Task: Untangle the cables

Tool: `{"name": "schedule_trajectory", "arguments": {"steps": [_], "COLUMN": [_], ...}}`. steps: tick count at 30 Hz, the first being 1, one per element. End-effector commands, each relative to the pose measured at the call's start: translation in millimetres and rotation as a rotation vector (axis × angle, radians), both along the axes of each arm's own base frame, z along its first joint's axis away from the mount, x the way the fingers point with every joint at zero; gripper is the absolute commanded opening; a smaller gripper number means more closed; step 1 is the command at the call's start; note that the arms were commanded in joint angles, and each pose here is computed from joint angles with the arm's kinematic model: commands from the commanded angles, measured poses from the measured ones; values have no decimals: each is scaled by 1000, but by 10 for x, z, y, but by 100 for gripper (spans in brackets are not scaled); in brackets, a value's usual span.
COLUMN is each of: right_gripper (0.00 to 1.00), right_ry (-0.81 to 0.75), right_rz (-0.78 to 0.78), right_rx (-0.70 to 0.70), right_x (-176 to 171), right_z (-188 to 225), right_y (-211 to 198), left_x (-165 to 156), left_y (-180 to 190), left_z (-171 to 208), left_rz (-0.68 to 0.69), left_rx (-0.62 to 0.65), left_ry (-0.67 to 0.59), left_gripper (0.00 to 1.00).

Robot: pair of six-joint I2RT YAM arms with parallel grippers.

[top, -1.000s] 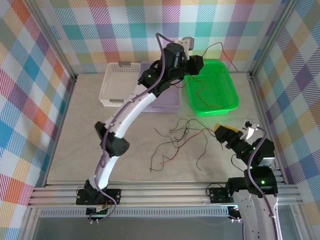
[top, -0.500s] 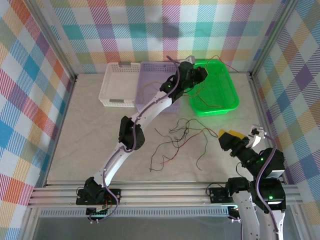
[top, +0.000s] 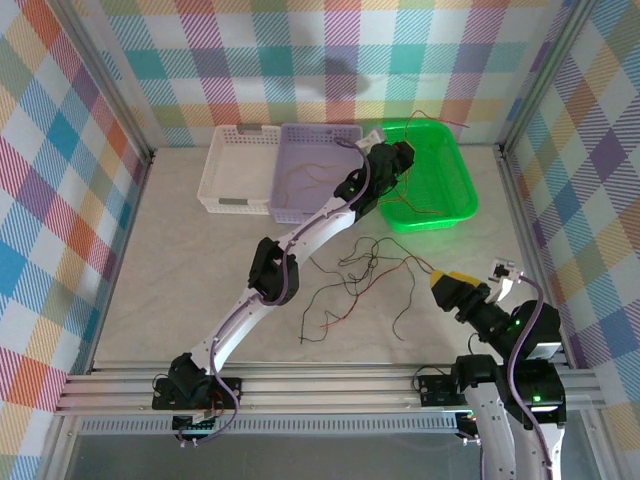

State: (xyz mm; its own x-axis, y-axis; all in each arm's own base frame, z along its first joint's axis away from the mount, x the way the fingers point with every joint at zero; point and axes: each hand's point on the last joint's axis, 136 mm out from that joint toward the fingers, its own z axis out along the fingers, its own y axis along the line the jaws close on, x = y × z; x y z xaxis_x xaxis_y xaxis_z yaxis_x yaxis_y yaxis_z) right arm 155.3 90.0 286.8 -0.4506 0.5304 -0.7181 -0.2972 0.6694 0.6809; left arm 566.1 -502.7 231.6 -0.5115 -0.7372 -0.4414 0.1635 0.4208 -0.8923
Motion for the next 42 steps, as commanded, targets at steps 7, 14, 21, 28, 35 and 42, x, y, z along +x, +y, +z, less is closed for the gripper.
{"name": "schedule_trajectory", "arguments": {"steps": [7,14,21,28,35,42], "right_gripper": [72,72,72,72,73,73], "right_ry": [30,35,39,35,36,59], "right_rz": [35,44,45,40,39,2], "right_rx": [31,38,46,56,57,58], "right_x": [-61,-76,-83,-90,-132,-117], "right_z": [-128,-124,-120,-86,-51,-71], "right_y": [57,71,74,69,65,13], "left_x": [65,51,-14,-81,-138,-302], "left_y": [29,-8,-75,-92,-100,-83], "left_z": [-322,-562,-457,-202,-38,673], "left_rz": [91,60,10,-22,-48,-86], "left_rx": [14,88,120,148,164,143], "left_ry": [19,39,14,-25,-43,-156], "left_gripper": [0,0,4,19,39,84]}}
